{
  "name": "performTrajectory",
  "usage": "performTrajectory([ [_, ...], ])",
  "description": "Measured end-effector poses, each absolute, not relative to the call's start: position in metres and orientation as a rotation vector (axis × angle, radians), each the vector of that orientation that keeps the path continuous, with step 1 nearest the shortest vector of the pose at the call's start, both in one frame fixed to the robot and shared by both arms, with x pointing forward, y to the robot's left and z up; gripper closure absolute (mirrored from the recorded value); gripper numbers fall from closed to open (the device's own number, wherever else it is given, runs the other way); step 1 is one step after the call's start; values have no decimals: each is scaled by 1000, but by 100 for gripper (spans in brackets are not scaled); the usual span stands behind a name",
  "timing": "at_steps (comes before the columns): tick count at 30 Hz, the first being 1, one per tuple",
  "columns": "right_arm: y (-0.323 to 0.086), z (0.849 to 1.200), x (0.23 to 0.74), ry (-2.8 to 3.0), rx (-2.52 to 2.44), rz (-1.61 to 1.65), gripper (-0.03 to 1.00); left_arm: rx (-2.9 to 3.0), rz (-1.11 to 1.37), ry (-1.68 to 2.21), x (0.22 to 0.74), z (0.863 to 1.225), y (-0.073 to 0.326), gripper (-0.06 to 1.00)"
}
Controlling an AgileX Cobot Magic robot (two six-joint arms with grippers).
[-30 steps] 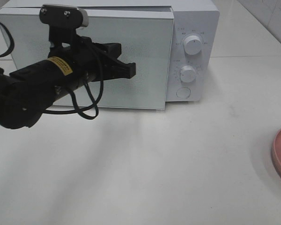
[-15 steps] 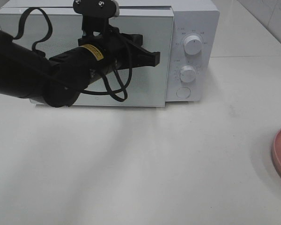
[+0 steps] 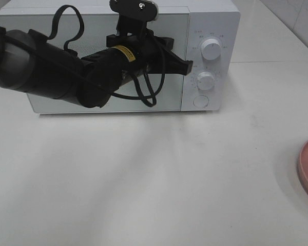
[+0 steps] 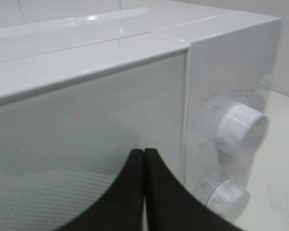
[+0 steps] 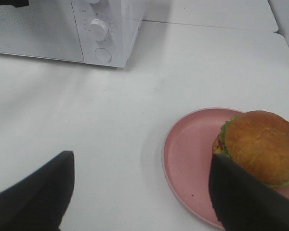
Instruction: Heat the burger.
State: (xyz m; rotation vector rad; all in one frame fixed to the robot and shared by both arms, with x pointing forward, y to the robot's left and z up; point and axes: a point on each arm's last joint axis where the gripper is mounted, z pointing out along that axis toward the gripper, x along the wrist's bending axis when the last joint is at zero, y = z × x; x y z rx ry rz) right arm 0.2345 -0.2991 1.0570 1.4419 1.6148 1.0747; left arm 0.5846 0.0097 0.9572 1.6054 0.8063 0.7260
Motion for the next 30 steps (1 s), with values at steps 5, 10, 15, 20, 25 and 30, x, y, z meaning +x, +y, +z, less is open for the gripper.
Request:
performTrajectory([
  [5,-299,1057,235,1615,1442,1075,21,1619,723,818,587,956,12,94],
  [10,-299,1057,235,1615,1442,1075,21,1640,711,828,586,959,13,94],
  [15,-299,1057,235,1615,1442,1075,21,1676,657,896,583,971,17,94],
  [20,-299,1057,235,1615,1442,1075,21,1738,599,920,571,982,16,94],
  [25,-299,1057,235,1615,1442,1075,21,1876,498,891,542,985,9,86],
  [30,-299,1057,235,1615,1442,1075,21,2096,319,888,509,992,7,34],
])
